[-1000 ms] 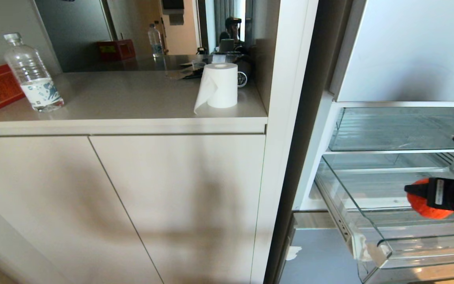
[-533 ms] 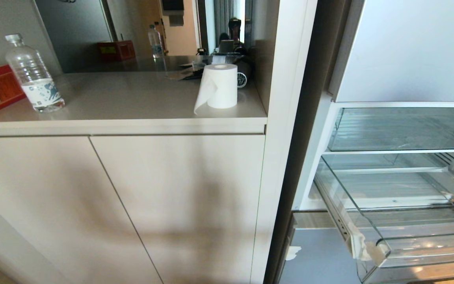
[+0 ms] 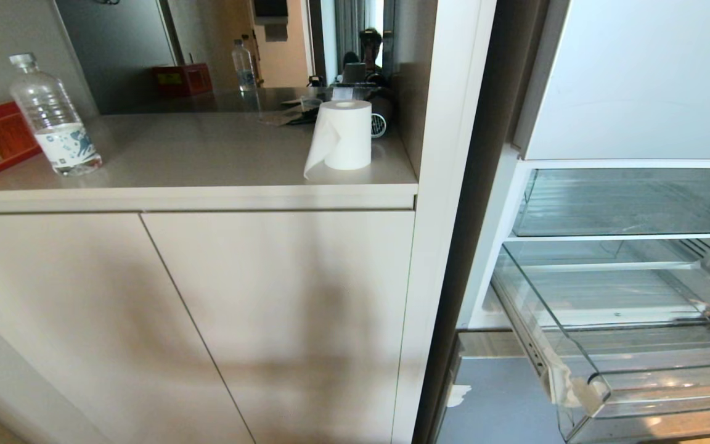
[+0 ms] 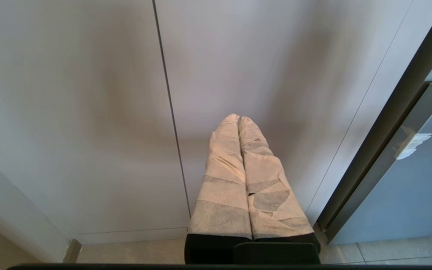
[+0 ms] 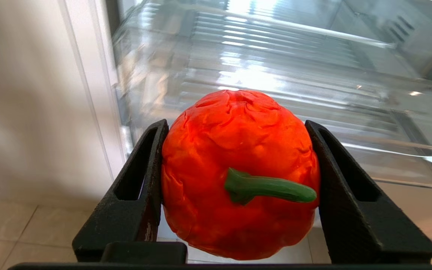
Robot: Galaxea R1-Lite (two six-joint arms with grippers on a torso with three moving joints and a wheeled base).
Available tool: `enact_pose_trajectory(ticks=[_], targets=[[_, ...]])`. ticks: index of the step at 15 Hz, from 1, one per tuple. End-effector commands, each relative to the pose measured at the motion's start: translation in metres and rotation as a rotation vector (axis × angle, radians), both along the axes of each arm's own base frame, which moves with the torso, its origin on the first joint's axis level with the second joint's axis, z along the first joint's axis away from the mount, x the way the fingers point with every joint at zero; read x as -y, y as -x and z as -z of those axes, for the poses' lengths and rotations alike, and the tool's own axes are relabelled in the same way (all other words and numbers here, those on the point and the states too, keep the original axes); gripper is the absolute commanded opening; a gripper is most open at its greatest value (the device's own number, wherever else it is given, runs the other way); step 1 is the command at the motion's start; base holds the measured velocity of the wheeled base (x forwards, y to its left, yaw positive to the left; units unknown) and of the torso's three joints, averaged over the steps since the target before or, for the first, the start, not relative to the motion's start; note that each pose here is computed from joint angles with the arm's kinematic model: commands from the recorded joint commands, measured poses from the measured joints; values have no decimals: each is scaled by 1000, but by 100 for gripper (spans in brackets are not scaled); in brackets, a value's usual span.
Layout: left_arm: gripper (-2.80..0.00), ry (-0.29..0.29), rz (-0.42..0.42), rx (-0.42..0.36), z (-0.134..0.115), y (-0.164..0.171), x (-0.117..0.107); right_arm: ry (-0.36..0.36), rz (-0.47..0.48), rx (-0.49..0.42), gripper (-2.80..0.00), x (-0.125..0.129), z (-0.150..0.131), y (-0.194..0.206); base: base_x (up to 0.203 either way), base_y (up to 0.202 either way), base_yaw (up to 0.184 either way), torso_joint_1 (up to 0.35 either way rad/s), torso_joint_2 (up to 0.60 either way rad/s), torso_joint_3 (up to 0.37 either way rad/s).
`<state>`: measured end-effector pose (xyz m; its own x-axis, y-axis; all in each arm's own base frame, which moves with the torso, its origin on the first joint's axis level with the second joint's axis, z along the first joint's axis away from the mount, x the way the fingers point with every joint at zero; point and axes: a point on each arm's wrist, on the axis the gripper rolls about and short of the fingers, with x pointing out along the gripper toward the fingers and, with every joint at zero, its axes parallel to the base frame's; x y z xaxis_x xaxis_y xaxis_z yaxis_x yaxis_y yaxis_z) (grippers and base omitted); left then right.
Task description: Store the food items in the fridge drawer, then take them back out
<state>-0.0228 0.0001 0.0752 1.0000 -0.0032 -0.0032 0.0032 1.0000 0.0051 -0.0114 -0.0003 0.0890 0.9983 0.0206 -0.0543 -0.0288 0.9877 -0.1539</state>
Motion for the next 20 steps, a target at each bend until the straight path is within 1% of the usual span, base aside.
enact_pose_trajectory(ticks=[1, 3, 5, 15, 18, 20], targets=[[-280, 2, 0, 0, 0, 0, 0, 6, -14, 89, -280, -1, 10, 11, 0, 0, 0, 0, 0, 0], [-280, 2, 0, -1, 0, 0, 0, -6, -25, 53, -280, -1, 13, 11, 0, 0, 0, 0, 0, 0], [-280, 2, 0, -1, 0, 0, 0, -37, -23, 50, -280, -1, 14, 11, 0, 0, 0, 0, 0, 0], [-280, 2, 0, -1, 0, 0, 0, -60, -2, 50, -280, -1, 14, 11, 0, 0, 0, 0, 0, 0], [-280, 2, 0, 0, 0, 0, 0, -121, 18, 53, -280, 0, 13, 11, 3, 6, -101, 5, 3, 5], [-280, 2, 0, 0, 0, 0, 0, -126, 19, 53, -280, 0, 13, 11, -1, 9, -178, 2, 5, 2]])
